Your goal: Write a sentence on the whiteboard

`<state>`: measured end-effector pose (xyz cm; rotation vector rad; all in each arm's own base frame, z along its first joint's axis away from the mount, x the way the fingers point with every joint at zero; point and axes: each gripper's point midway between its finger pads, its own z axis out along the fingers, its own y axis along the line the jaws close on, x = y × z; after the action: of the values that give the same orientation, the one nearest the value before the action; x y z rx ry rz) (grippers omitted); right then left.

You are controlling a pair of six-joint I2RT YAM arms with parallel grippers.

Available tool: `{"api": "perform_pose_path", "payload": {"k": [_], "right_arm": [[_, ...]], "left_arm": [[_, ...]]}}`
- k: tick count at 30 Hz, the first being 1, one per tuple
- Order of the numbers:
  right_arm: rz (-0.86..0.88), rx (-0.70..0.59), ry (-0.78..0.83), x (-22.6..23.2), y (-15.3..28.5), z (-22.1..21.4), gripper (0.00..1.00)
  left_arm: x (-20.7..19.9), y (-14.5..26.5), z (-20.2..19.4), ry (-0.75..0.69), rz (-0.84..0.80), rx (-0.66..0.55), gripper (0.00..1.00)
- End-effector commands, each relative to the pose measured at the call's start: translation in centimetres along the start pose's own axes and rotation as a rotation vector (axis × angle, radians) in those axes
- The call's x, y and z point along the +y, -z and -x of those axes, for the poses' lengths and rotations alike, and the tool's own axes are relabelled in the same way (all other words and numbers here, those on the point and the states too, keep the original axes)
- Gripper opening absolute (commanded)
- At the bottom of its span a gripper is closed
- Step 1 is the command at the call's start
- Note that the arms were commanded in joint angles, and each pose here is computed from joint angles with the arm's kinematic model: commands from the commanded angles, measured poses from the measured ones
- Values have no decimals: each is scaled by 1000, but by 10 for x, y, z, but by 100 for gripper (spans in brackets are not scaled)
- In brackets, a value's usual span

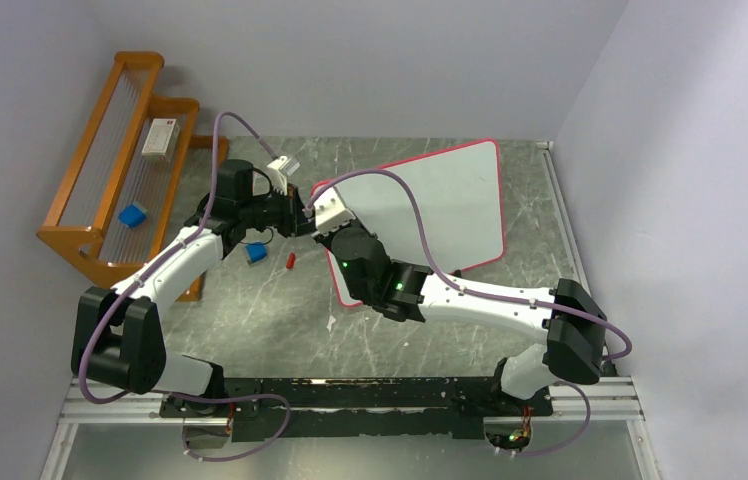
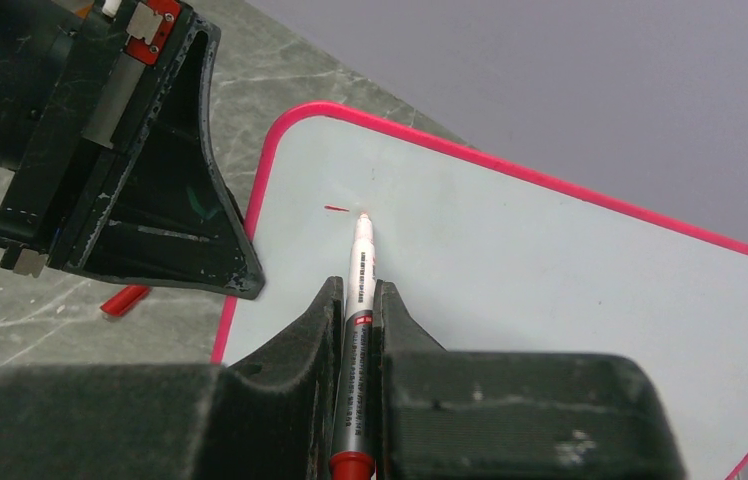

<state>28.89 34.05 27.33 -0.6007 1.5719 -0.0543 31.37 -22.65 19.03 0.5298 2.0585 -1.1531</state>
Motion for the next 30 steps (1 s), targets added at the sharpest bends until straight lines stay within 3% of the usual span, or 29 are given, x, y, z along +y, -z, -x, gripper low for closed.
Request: {"api": "perform_pose_path", "payload": {"k": [1, 30], "right_arm": [[11, -8, -26, 3, -1, 5, 0], [53, -1, -34, 18, -7, 6, 0]], "left_arm": [[4, 3, 1, -33, 39, -5, 5], [0, 3, 1, -41, 31, -7, 5]]}}
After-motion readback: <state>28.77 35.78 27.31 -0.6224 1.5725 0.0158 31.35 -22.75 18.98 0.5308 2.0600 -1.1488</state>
